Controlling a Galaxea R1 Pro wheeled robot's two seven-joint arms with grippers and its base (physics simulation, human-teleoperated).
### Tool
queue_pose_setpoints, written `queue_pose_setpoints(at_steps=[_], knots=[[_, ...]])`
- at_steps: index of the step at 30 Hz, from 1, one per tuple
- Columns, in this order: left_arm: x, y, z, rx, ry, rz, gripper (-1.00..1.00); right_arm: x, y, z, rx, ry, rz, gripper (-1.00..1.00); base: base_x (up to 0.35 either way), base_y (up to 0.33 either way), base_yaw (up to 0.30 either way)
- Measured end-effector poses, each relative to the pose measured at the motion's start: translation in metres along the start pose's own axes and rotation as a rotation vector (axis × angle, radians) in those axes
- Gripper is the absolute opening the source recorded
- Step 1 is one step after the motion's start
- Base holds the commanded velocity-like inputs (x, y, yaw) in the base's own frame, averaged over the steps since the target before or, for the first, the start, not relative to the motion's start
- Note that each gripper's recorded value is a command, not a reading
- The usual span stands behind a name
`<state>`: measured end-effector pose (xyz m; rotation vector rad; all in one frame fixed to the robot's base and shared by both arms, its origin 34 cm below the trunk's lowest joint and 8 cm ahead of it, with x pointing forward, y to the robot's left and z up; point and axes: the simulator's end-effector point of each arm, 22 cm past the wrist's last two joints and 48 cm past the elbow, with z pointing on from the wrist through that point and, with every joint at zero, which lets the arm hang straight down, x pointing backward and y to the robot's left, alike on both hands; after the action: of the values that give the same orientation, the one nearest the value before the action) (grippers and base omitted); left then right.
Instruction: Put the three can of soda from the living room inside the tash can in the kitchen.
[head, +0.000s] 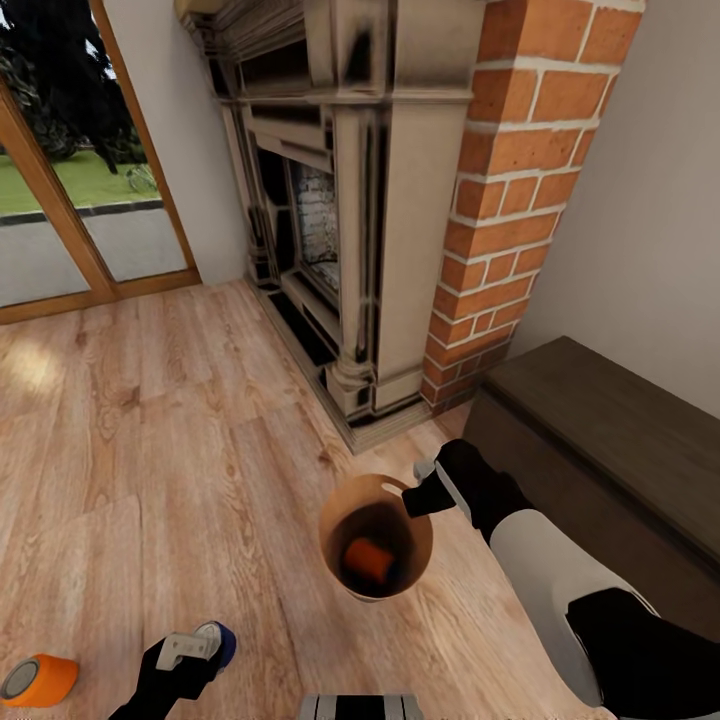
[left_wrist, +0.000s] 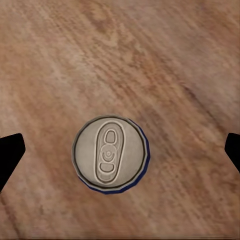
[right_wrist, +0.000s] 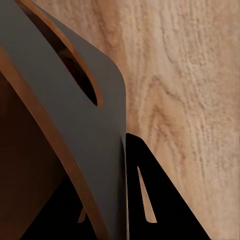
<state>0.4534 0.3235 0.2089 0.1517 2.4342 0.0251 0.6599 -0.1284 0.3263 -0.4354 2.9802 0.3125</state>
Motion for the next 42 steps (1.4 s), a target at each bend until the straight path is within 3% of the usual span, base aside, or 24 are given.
queue_pose_setpoints(at_steps=[4,12,24,42], knots=[[0.006,-0.001,0.002,0.001,0.013,0.0,1.0,0.004,-0.002,0.009,-0.003,0.015,0.004,-1.0,0.0,0.0,0.0],[0.004,-0.001,0.002,0.001,0.008,0.001,1.0,0.002,0.0,0.008,-0.008,0.011,0.004,-1.0,0.0,0.0,0.0],[0.026,-0.004,0.007,0.01,0.054,0.001,1.0,0.016,-0.003,0.036,-0.02,0.057,0.016,-1.0,0.0,0.0,0.0],[0.021,-0.004,0.007,0.01,0.042,0.004,1.0,0.017,-0.004,0.036,-0.016,0.059,0.014,-1.0,0.094,0.0,0.0]])
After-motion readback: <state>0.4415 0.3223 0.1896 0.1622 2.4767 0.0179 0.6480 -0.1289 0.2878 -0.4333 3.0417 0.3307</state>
